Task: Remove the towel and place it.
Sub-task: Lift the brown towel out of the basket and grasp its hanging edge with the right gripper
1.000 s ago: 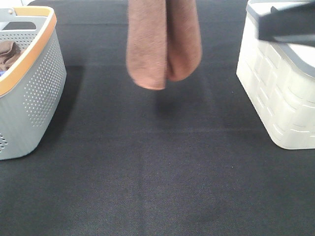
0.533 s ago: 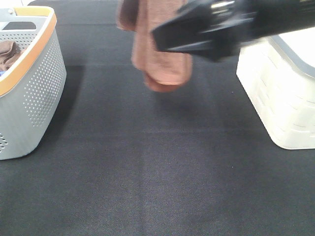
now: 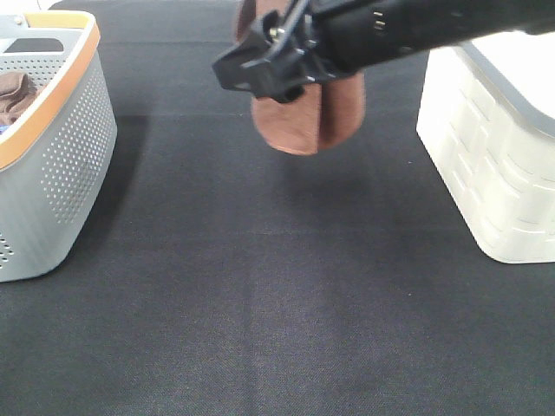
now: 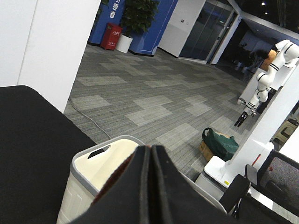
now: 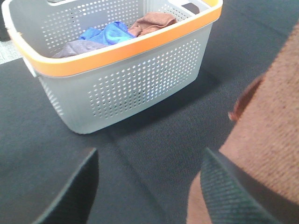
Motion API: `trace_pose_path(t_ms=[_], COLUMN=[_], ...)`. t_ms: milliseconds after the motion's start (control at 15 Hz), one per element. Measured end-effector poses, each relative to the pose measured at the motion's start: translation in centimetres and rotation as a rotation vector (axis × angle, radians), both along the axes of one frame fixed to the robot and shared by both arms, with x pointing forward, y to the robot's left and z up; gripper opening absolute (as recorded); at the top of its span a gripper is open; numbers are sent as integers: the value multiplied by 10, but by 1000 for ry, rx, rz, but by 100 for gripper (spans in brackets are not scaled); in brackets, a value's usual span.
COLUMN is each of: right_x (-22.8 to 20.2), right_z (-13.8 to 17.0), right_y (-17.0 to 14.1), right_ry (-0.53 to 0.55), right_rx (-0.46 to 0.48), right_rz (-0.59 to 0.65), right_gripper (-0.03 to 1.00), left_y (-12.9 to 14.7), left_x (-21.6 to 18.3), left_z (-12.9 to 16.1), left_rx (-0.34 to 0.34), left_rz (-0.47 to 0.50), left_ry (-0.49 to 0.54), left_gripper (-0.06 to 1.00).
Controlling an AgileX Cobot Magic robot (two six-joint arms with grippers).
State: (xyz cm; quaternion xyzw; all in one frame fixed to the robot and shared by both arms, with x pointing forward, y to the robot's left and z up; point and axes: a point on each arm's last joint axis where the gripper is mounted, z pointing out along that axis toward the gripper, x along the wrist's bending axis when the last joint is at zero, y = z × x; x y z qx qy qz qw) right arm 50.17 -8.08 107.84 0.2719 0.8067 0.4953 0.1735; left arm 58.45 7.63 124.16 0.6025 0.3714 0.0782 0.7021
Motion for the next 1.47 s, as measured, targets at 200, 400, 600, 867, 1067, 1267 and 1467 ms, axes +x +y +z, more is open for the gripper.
trace_pose_path(t_ms=[200, 400, 600, 867, 1067, 1267, 1467], right_x=[18, 28, 34, 38, 34, 29, 28], right_z=[-11, -34, -37, -43, -56, -49, -52], right_y=[12, 18, 16, 9, 3, -4, -7], right_ry=[22, 63, 41, 11, 31, 0, -6], right_rx=[-13, -49, -58, -72, -96, -90, -97], right_rz=[-4, -22, -73, -163, -192, -218, -235], right_gripper=[61, 61, 61, 61, 61, 61, 61], left_y=[0, 0, 1, 2, 3, 5, 5], left_x=[0, 0, 1, 2, 3, 5, 5], left_z=[0, 0, -1, -2, -5, -5, -5], left_rx=[0, 1, 35, 59, 121, 146, 147], left_rz=[0, 0, 8, 16, 36, 58, 61], left_ry=[0, 0, -18, -31, -66, -88, -89], left_gripper=[0, 0, 0, 0, 0, 0, 0])
